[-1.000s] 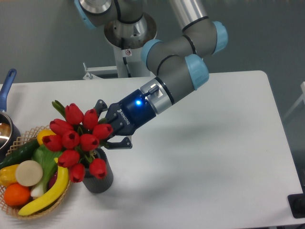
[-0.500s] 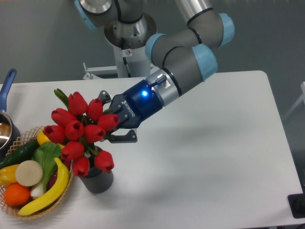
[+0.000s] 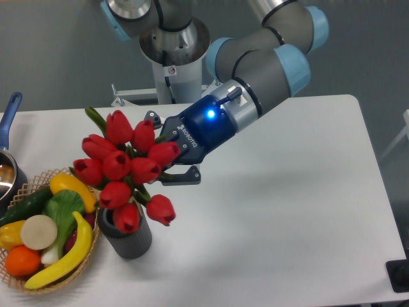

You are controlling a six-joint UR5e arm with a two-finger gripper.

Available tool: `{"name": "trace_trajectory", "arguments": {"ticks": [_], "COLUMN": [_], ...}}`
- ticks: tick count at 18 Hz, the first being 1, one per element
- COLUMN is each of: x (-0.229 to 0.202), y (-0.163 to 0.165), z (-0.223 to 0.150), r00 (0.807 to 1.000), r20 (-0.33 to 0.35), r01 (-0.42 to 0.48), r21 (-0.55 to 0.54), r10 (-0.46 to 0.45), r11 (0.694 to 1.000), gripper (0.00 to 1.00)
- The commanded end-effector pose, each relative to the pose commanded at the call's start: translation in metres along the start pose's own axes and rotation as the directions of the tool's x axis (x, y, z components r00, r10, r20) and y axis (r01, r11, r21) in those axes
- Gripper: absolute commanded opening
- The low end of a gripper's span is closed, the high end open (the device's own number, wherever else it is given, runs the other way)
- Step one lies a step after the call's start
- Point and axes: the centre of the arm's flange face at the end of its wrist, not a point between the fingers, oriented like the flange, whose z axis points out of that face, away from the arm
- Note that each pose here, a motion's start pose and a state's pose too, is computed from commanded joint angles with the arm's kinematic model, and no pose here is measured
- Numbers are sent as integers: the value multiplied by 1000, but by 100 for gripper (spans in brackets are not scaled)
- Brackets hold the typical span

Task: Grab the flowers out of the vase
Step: 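Lift the tulip bunch up out of the black vase, then carry the held tulips away from the vase over the table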

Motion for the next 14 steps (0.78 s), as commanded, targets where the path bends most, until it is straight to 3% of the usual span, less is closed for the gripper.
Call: {"name": "trace_trajectory", "arguments": {"ticks": [6, 7, 9, 12, 14], "x": [-20, -25, -36, -46, -53], "y": [4, 5, 10, 19, 29], "z": [-32, -38, -48, -56, -67], "r00": [998, 995, 978, 953, 926], "r20": [65, 102, 206, 280, 344], "r01": [-2, -4, -7, -33, -18], "r21": [-5, -36, -154, -274, -379], "r10": [2, 7, 39, 113, 158], "r11": [1000, 999, 988, 961, 925], "gripper": [9, 10, 10, 10, 10]}}
